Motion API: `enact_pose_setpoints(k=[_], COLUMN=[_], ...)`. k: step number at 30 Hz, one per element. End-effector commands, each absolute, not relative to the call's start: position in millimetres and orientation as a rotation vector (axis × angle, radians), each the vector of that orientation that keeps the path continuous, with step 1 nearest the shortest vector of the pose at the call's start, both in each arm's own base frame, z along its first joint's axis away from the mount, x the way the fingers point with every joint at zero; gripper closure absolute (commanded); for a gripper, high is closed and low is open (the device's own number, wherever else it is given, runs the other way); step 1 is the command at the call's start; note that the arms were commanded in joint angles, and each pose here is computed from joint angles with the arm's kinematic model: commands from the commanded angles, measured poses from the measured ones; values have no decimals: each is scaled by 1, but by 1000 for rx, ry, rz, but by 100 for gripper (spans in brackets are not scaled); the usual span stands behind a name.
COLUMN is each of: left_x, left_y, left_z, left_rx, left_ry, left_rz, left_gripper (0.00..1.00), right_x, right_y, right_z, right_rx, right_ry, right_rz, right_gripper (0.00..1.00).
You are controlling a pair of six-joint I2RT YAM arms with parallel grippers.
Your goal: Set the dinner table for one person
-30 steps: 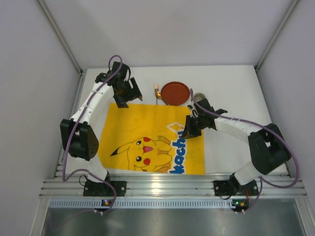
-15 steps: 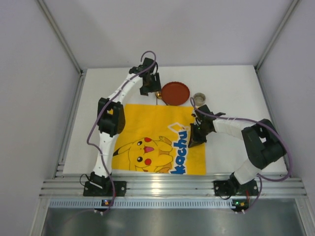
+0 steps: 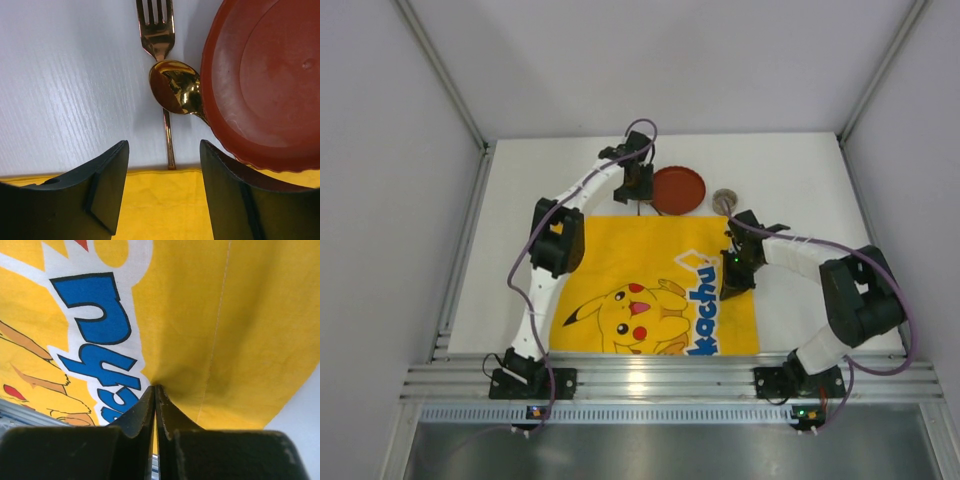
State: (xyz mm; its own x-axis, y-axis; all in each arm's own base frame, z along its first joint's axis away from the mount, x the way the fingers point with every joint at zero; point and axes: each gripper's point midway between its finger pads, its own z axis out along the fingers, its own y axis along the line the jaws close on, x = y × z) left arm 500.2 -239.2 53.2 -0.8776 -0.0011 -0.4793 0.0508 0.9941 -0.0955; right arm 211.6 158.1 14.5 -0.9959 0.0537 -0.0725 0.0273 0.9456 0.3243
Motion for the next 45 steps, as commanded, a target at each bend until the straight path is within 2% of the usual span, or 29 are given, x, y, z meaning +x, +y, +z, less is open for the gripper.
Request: enact_pose_setpoints(k=[1, 3, 8, 10, 12, 14, 18, 24, 26, 27, 28, 29, 31, 36, 38, 39, 40, 41, 42, 43, 44, 45], left_x=[511, 512, 514, 515, 516, 515, 518, 541, 556, 562, 571, 575, 585, 586, 574, 562, 550, 540, 519, 501, 487, 456], left_y=[-233, -231, -229, -228, -224, -221, -208, -181, -170, -168, -164, -166, -169, -163, -155, -151, -147, -144, -137, -133, -129, -120], left_z=[40, 32, 10, 5, -4, -16, -30, -21, 0, 11, 27, 38, 71, 148, 184, 178, 204, 207, 183, 202, 198, 165], left_rx=[81, 102, 145, 145, 147, 143, 126, 35, -19, -39, -68, -90, -119, -135, -130, -119, -118, -116, -104, -101, -98, -87], left_ry=[2611, 2620, 2638, 2642, 2650, 2669, 2688, 2641, 2585, 2556, 2519, 2502, 2434, 2300, 2255, 2285, 2252, 2258, 2331, 2311, 2336, 2440], left_rz=[-70, -52, -15, -2, 27, 47, 66, 83, 71, 56, 33, -12, -52, -53, -41, -25, -39, -34, -3, -18, -11, 26], left_gripper=[37, 44, 50, 55, 68, 75, 100, 100, 100, 100, 100, 100, 100, 100, 100, 100, 100, 100, 100, 100, 100, 100], right_x=[221, 229, 238, 239, 241, 242, 242, 243, 245, 246, 247, 249, 250, 254, 256, 256, 256, 256, 256, 255, 255, 254], right_y=[136, 136, 132, 131, 128, 127, 126, 125, 124, 123, 122, 121, 122, 123, 122, 123, 123, 122, 123, 124, 124, 124], right_z=[23, 34, 55, 60, 64, 67, 70, 82, 90, 93, 97, 102, 107, 120, 128, 130, 131, 134, 135, 134, 135, 135], right_rx=[41, 50, 83, 89, 102, 112, 117, 100, 100, 96, 93, 88, 68, 15, 2, -3, -6, -9, -15, -19, -25, -30], right_ry=[3001, 2971, 2934, 2929, 2927, 2926, 2933, 2912, 2883, 2867, 2854, 2829, 2807, 2764, 2732, 2721, 2714, 2701, 2693, 2689, 2682, 2679], right_rz=[332, 335, 340, 341, 339, 336, 330, 331, 332, 324, 324, 323, 331, 350, 348, 352, 353, 359, 367, 374, 379, 380], right_gripper=[97, 96, 95, 95, 95, 95, 95, 92, 77, 64, 40, 31, 0, 0, 0, 0, 0, 0, 0, 0, 0, 0])
